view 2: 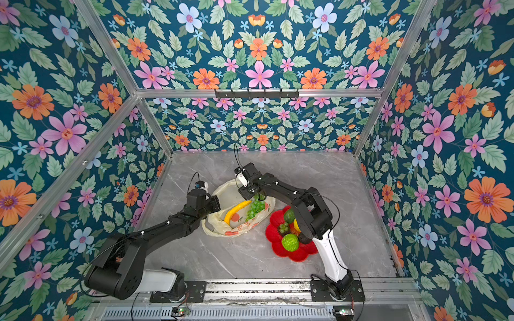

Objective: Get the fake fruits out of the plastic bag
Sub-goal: 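Move the right gripper back over the bag toward the red apple, then lower the right gripper into the bag and grasp the red apple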

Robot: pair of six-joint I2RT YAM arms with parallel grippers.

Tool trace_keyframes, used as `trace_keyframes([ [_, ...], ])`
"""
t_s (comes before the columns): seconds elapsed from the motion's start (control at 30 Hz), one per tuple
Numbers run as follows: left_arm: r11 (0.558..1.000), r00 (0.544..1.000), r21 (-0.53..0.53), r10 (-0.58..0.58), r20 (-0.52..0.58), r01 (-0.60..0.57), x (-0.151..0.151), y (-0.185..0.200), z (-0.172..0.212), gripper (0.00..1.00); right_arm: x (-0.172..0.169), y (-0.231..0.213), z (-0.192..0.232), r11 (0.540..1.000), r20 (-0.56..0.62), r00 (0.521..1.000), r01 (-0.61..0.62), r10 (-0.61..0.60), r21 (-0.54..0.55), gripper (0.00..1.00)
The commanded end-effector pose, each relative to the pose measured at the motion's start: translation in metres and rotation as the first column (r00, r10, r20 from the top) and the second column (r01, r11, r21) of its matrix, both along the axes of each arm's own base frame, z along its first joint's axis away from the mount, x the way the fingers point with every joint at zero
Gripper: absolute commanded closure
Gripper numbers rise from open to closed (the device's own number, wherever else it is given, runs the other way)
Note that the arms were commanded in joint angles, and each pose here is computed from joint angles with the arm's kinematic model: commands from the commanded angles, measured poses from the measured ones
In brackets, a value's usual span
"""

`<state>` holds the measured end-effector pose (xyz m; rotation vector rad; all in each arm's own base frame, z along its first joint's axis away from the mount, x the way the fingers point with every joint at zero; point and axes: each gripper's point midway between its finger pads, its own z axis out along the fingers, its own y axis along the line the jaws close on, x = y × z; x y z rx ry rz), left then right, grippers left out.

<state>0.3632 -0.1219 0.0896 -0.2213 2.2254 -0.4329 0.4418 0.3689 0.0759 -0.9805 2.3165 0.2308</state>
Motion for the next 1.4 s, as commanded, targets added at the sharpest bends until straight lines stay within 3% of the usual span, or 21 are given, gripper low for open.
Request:
trace_keyframes([
  [0.0,1.0,1.0,0.023,-0.001,-0.019,0.002,0.0,0.001,-0.005,1.0,0.013,-0.008,-0.002,0.997,0.05,0.999,0.0,0.004,-0.075,0.34],
  [0.37,1.0,1.0,0.019,-0.005,-0.019,0.005,0.0,0.0,-0.005,1.0,0.033,-0.014,-0.016,0.99,0.078,0.997,0.034,-0.024,-0.134,0.31],
  [1.0,1.0,1.0,0.015,-0.007,-0.021,0.007,0.0,0.0,-0.006,1.0,0.053,-0.01,-0.03,0.988,0.073,0.992,0.109,-0.101,-0.114,0.33],
  [1.1,1.0,1.0,0.014,-0.007,-0.02,0.007,0.0,0.0,-0.005,1.0,0.051,-0.009,-0.029,0.989,0.065,0.993,0.107,-0.101,-0.102,0.35],
  [1.2,1.0,1.0,0.014,-0.008,-0.021,0.008,0.0,-0.001,-0.005,1.0,0.05,-0.009,-0.03,0.987,0.067,0.993,0.107,-0.1,-0.116,0.45],
  [1.37,1.0,1.0,0.014,-0.006,-0.018,0.006,0.0,0.0,-0.004,1.0,0.044,-0.002,-0.023,0.992,0.078,0.994,0.087,-0.08,-0.094,0.47],
])
